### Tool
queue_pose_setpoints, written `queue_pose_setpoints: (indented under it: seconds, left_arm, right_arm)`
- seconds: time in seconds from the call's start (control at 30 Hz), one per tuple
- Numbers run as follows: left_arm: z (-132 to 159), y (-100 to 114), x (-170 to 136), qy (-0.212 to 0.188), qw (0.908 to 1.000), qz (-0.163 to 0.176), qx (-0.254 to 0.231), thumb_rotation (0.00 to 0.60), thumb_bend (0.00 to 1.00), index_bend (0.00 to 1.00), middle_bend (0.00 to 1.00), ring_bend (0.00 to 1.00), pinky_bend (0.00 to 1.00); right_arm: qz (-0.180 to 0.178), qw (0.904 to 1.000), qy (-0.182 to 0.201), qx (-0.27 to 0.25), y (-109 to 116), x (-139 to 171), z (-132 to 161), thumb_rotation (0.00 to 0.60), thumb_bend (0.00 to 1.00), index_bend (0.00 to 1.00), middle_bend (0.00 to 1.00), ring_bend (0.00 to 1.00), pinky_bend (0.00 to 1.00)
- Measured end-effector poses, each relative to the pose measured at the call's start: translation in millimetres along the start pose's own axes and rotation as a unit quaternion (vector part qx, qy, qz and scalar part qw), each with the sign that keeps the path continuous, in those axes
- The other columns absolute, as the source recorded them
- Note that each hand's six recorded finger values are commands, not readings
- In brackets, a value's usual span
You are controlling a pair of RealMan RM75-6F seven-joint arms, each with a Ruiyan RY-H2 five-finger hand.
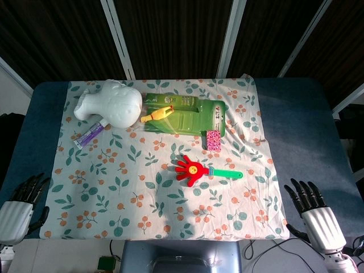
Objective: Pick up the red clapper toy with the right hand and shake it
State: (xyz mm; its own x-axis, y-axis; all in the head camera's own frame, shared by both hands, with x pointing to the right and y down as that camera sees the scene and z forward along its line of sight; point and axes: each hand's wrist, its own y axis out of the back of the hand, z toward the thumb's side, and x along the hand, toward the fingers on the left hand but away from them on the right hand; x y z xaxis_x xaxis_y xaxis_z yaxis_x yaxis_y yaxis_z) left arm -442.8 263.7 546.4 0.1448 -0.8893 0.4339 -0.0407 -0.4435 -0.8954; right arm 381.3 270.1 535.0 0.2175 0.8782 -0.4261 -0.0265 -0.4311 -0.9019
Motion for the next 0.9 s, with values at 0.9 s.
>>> queue_pose_setpoints:
  seconds: [0.9]
  left_arm:
    - [11, -7, 0, -0.041, 0.9987, -0.022, -0.019, 0.6, 0.49, 0.0, 0.0, 0.0, 0.16]
  right_arm:
    - [0.04, 0.9948, 0.003, -0.094, -73, -151, 74, 0.6, 0.38, 0.39, 0.0, 0.0, 0.0]
